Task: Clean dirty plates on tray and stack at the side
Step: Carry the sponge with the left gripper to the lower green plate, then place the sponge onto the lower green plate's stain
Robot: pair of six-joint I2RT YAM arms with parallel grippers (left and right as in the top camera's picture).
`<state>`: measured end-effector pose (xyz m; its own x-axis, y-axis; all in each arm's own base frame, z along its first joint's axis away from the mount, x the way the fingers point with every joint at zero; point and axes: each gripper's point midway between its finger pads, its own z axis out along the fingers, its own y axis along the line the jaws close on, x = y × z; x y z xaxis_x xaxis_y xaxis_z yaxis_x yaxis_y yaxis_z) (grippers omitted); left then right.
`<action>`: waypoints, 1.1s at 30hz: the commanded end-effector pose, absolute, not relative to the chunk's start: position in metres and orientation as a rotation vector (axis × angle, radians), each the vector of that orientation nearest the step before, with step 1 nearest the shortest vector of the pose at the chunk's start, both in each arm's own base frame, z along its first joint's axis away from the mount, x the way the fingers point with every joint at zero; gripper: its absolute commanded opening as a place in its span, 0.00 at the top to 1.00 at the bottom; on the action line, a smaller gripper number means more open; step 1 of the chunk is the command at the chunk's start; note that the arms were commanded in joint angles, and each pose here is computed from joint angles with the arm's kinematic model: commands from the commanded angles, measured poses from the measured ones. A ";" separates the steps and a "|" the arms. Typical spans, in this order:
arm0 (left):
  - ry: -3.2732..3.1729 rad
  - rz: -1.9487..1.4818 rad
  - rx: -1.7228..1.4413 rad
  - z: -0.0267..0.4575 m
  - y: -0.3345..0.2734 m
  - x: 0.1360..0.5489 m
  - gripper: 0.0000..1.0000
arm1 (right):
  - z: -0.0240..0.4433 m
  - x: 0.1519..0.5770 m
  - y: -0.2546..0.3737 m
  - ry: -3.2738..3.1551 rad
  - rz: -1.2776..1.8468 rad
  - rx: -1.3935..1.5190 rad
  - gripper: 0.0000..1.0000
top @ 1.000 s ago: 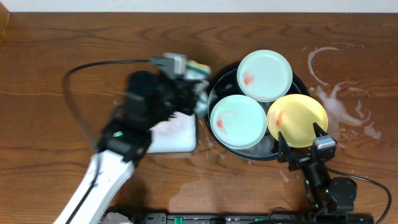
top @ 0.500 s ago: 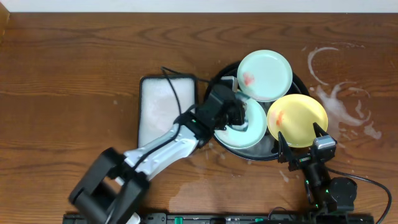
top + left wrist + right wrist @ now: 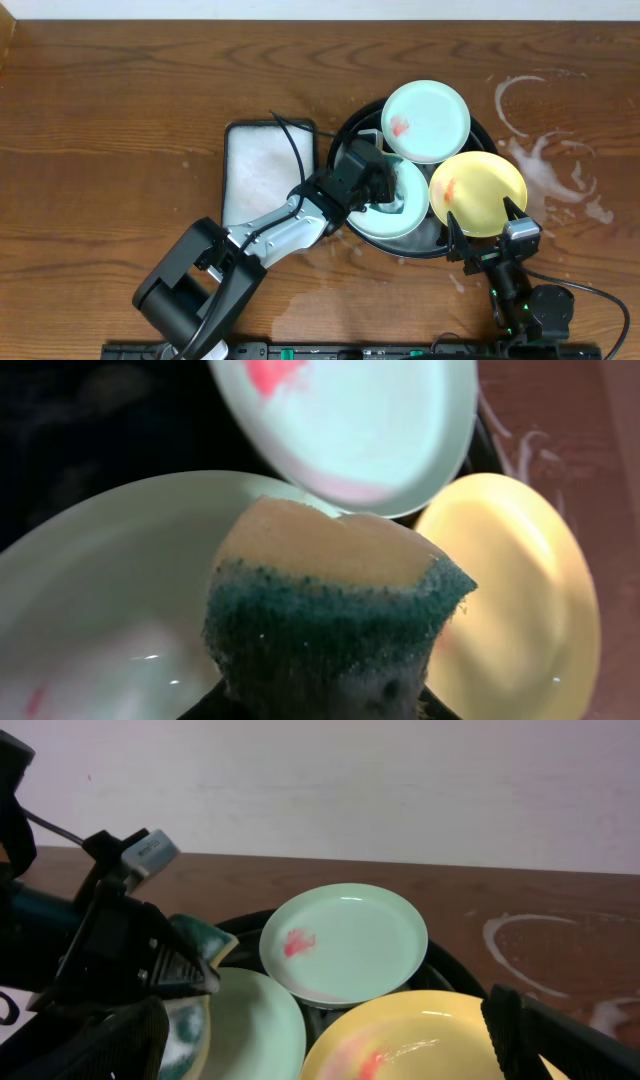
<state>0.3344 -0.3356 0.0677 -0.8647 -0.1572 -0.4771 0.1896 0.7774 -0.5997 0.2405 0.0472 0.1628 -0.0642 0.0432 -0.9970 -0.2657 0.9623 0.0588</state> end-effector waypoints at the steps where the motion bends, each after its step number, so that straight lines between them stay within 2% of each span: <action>1: 2.437 -0.955 0.039 0.077 -0.342 0.334 0.70 | 0.162 0.240 0.046 1.621 0.264 -0.161 0.01; 5: 2.409 -0.961 0.063 0.088 -0.343 0.335 0.69 | 0.162 0.240 0.046 1.621 0.264 -0.161 0.01; 8: 2.411 -0.959 0.063 0.091 -0.341 0.333 0.57 | 0.162 0.240 0.046 1.621 0.264 -0.161 0.01; 14: 2.447 -0.900 0.130 0.081 -0.336 0.328 0.40 | 0.162 0.240 0.046 1.621 0.264 -0.161 0.01; 18: 2.407 -0.875 0.204 0.090 -0.335 0.329 0.37 | 0.162 0.240 0.046 1.621 0.264 -0.161 0.01; 25: 2.267 -0.684 0.212 0.140 -0.306 0.342 0.27 | 0.162 0.240 0.046 1.621 0.264 -0.161 0.01; 33: 2.172 -0.542 0.209 0.194 -0.268 0.333 0.25 | 0.162 0.240 0.046 1.621 0.264 -0.161 0.01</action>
<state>0.3295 -0.2824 0.1722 -0.6757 -0.0526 -0.7353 0.3370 0.8651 -0.3715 0.2405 0.0472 0.1628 -0.0642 0.0432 -0.9970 -0.2657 0.9623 0.0588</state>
